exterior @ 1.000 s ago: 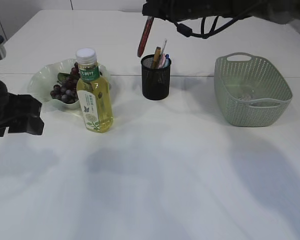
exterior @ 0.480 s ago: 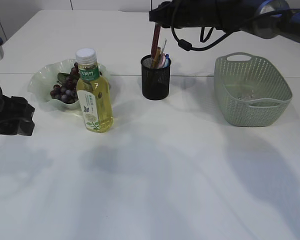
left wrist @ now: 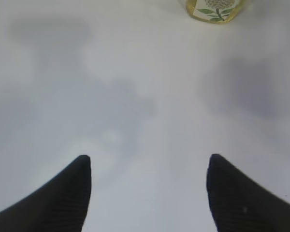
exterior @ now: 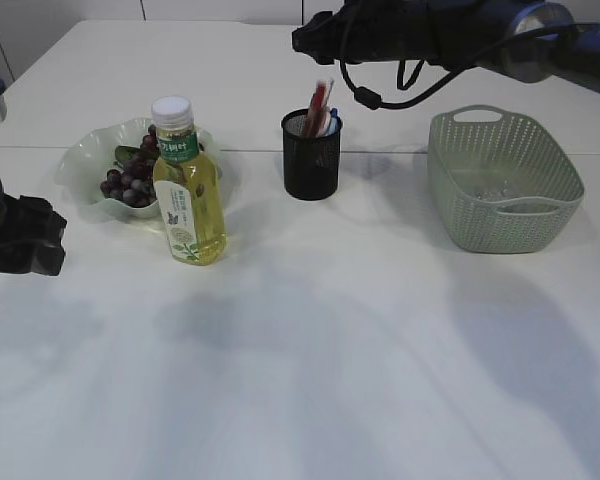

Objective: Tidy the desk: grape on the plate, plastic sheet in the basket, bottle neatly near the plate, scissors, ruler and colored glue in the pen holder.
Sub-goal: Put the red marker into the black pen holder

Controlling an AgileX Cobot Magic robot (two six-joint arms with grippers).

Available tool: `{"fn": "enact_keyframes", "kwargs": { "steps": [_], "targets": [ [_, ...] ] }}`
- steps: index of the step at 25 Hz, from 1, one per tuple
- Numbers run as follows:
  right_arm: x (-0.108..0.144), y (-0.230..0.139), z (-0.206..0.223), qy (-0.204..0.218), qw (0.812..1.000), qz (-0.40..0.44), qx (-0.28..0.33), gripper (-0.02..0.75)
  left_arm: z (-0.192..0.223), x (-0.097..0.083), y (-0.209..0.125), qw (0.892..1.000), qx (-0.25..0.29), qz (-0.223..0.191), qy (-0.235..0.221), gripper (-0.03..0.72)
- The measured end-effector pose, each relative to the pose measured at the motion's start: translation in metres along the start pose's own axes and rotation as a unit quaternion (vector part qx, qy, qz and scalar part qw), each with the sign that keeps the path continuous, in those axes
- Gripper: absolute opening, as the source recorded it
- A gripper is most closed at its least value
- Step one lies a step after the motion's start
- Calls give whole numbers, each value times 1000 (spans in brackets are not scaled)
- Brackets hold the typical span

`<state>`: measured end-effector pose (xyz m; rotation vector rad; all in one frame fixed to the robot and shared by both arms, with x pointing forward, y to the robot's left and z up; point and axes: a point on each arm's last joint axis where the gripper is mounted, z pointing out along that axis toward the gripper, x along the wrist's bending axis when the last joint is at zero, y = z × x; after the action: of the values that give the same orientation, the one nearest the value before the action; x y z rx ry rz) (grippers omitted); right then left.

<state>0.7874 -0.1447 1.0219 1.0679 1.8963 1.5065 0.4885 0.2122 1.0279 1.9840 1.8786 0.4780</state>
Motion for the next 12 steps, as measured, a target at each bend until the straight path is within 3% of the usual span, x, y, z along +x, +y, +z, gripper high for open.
{"fn": "enact_keyframes", "kwargs": {
  "steps": [2, 4, 9, 12],
  "targets": [
    [0, 0, 0, 1, 1000, 0, 0, 369, 0, 0, 0, 1000, 1, 0, 1, 543],
    [1, 0, 0, 6, 1000, 0, 2, 411, 0, 0, -1, 1000, 5, 0, 3, 543],
    [5, -3, -2, 24, 999, 28, 34, 437, 0, 2, -3, 1000, 16, 0, 9, 543],
    [9, -4, -12, 20, 992, 54, 109, 437, 0, 2, -5, 1000, 25, 0, 13, 543]
  ]
}}
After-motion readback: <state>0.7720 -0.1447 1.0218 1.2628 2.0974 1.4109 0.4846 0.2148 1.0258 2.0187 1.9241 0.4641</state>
